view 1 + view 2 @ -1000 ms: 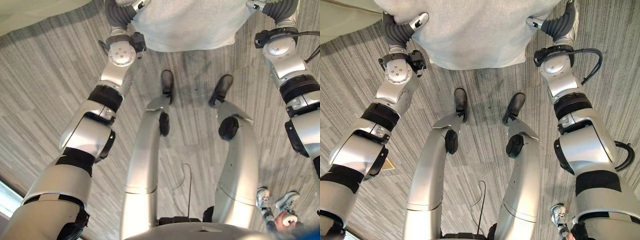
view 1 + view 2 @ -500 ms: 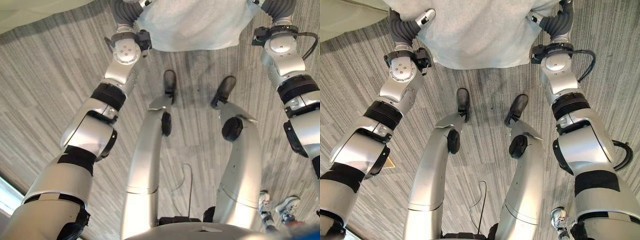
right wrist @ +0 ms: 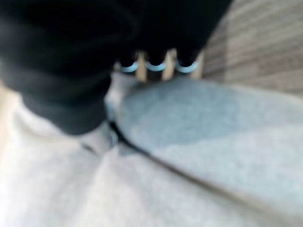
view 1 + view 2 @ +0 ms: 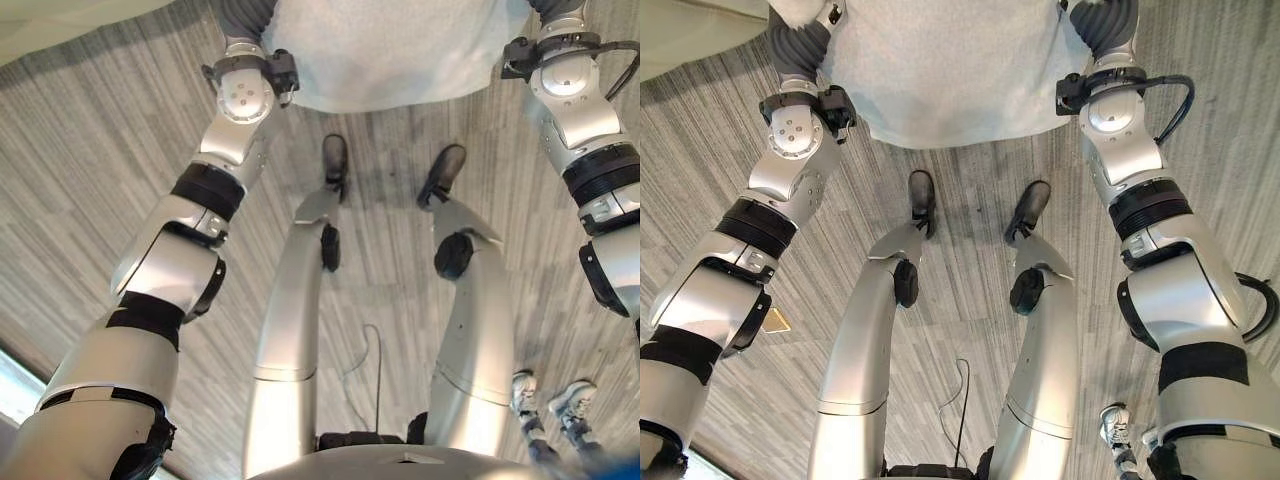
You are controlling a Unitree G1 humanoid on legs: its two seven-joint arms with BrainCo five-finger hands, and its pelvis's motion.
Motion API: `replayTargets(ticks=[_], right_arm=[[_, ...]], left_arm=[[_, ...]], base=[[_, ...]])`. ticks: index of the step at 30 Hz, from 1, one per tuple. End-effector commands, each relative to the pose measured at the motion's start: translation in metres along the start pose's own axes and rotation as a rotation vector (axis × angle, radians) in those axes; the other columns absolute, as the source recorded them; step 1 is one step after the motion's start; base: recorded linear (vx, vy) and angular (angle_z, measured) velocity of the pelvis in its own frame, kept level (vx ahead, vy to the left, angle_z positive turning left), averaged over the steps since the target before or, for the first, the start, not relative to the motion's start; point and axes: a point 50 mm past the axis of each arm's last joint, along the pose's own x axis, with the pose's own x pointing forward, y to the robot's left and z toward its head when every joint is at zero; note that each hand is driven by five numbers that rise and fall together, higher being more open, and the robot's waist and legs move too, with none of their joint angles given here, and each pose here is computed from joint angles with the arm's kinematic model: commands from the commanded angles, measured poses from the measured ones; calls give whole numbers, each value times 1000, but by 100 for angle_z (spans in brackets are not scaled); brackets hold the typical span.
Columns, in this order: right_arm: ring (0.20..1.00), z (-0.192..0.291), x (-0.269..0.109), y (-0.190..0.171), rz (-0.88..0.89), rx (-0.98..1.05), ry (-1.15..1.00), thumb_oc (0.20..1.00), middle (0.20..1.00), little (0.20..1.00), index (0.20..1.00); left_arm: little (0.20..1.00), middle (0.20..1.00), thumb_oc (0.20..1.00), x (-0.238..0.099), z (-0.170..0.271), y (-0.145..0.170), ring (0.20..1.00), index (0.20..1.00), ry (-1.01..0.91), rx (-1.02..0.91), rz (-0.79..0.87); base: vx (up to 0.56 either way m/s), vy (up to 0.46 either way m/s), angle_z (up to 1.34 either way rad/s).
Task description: Pick up all the scattered cushions and arrange them neatly on the sofa.
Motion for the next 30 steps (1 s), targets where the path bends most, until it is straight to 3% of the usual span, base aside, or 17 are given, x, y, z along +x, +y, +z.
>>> replayTargets(ticks=[1, 6, 14, 19, 30], right_arm=[[200, 37, -19, 47, 113, 149, -243, 200, 200, 200, 200], [200, 6, -64, 47, 83, 207, -203, 200, 200, 200, 200], [200, -38, -124, 43, 139, 126, -93, 200, 200, 200, 200], [200, -67, -171, 29, 132, 103, 30, 200, 200, 200, 200], [200, -89, -212, 14, 147, 97, 189, 200, 200, 200, 200]], left_arm=[[200, 200, 200, -30, 22, -48, 200, 200, -184, -205, -216], [200, 200, 200, -76, -10, -44, 200, 200, -123, -223, -264], [200, 200, 200, -128, -48, -26, 200, 200, 23, -234, -301], [200, 200, 200, -175, -78, 7, 200, 200, 189, -226, -252], [200, 200, 200, -202, -92, 27, 200, 200, 293, -216, -215]], base=[[-33, -46, 4], [-67, -124, 7], [-40, -251, 30], [55, -291, 79], [115, 41, 36]])
